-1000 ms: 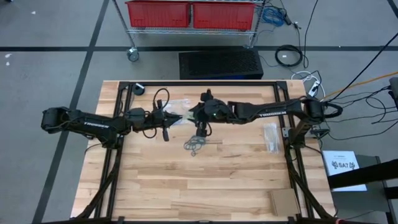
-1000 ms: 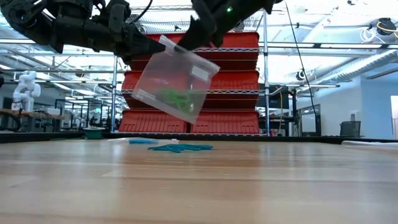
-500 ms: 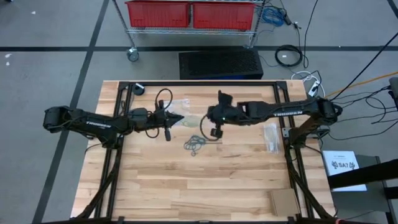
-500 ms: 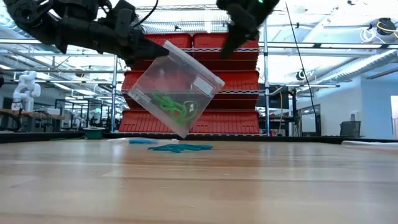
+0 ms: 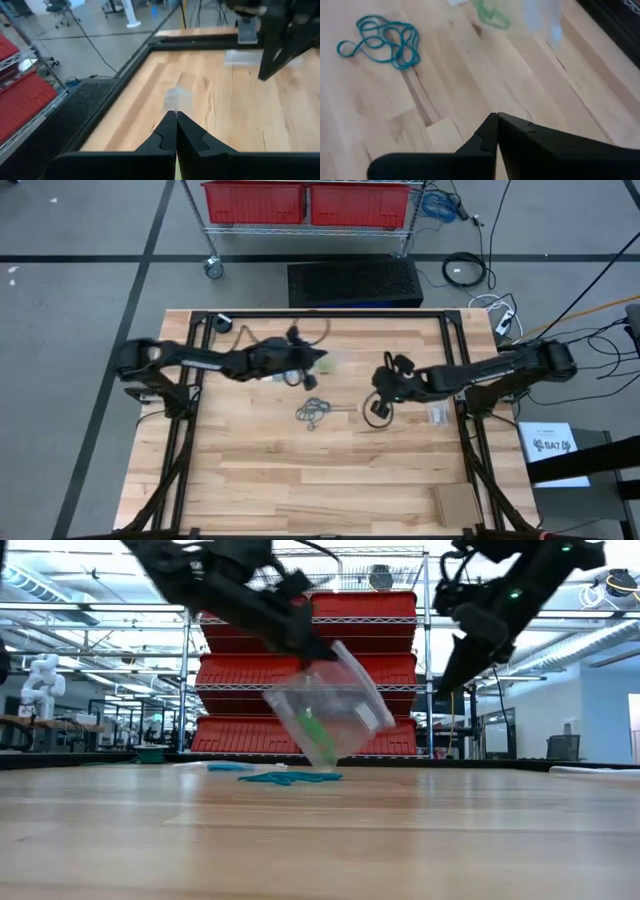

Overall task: Sort rubber bands
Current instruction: Close the middle transparent zip bag

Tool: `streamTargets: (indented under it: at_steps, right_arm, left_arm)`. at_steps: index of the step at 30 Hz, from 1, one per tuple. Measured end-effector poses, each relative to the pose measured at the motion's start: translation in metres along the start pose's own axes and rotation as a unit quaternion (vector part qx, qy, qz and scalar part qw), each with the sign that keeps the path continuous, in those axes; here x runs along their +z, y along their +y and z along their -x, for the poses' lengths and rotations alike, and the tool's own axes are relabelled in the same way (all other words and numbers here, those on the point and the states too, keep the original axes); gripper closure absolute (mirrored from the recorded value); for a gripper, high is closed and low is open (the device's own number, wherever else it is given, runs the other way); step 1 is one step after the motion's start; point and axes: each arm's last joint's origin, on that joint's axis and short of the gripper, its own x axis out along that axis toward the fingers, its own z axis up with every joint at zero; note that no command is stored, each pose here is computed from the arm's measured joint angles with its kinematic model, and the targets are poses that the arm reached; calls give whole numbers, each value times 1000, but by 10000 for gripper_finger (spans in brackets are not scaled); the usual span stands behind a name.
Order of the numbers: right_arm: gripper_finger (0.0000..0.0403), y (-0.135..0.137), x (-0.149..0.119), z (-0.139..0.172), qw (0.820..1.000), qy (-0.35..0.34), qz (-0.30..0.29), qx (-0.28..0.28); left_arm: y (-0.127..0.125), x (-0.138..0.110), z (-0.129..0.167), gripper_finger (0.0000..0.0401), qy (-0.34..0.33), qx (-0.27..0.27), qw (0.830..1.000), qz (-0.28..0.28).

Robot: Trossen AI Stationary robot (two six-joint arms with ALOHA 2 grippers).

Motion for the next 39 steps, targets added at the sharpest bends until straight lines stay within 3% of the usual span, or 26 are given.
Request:
streamTargets:
  at_steps: [5,10,14,18,23,28,34,39]
  right_arm:
    - [403,8,-10,15,999,-18,-24,20]
    - [403,19,-18,22,998,-12,-51,42]
    - [403,25,-26,27,994,8,-99,47]
    - [403,30,-40,29,987,22,-151,53]
    - [403,34,-71,14,965,16,-247,89]
    - [398,31,-96,-3,921,-28,-365,132]
    - [325,17,-109,-19,907,-41,-412,74]
    - [232,2,-103,-35,898,-62,-434,14]
  left_arm:
    - [-20,-11,-49,401,39,-22,999,-10]
    - [-47,-21,-82,390,54,-113,992,-16]
    - [-64,-27,-93,352,58,-184,981,-10]
    - [-68,-21,-94,301,49,-227,972,29]
    - [-67,-11,-90,239,34,-255,964,63]
    - [-60,-2,-84,203,40,-254,964,68]
    - [-31,7,-71,197,81,-233,966,78]
    - [-9,-5,-70,196,98,-279,947,127]
